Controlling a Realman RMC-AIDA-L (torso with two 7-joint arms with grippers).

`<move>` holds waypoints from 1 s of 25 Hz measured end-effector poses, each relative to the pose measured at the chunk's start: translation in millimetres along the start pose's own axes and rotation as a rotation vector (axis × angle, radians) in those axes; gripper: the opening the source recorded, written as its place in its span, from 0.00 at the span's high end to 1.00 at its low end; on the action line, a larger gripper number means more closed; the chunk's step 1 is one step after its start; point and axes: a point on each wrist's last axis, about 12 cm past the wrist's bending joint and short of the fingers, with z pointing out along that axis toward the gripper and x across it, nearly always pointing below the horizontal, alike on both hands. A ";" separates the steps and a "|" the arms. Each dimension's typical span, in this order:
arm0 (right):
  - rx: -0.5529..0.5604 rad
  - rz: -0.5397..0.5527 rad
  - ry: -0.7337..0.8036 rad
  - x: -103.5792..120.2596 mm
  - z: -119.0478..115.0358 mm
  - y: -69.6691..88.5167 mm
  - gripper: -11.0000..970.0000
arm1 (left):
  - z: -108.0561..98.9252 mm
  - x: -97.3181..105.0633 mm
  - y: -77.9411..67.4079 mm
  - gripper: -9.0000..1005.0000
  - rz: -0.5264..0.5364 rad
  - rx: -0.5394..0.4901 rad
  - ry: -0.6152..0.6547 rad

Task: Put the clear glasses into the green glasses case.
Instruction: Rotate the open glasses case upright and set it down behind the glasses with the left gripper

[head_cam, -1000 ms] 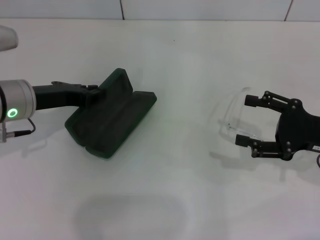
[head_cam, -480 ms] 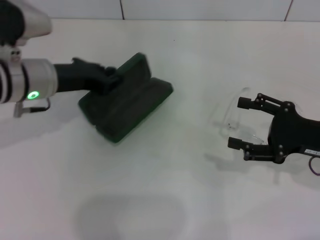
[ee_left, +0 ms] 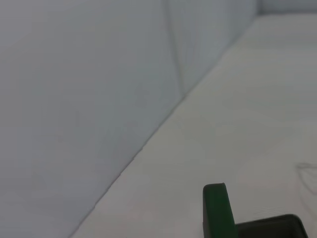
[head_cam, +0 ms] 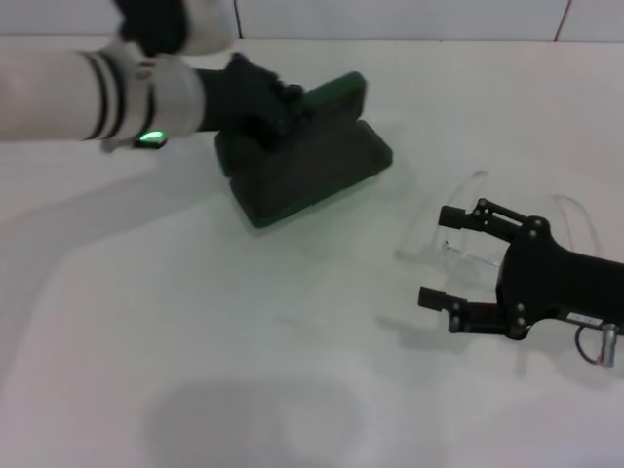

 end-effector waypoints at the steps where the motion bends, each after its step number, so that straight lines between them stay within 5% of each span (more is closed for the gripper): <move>1: 0.001 0.003 -0.002 0.9 0.9 1.9 0.15 | 4.0 -4.5 -0.6 0.79 0.050 0.003 0.003; 6: 0.002 0.016 -0.010 3.5 3.5 7.3 0.15 | 27.2 -27.3 -8.6 0.79 0.257 0.046 0.021; 10: 0.006 0.027 -0.009 5.5 1.6 10.6 0.15 | 35.3 -34.3 -15.9 0.79 0.320 0.087 0.030; 25: 0.010 0.030 0.000 7.0 -1.7 11.9 0.16 | 43.5 -45.4 -40.1 0.79 0.357 0.209 0.004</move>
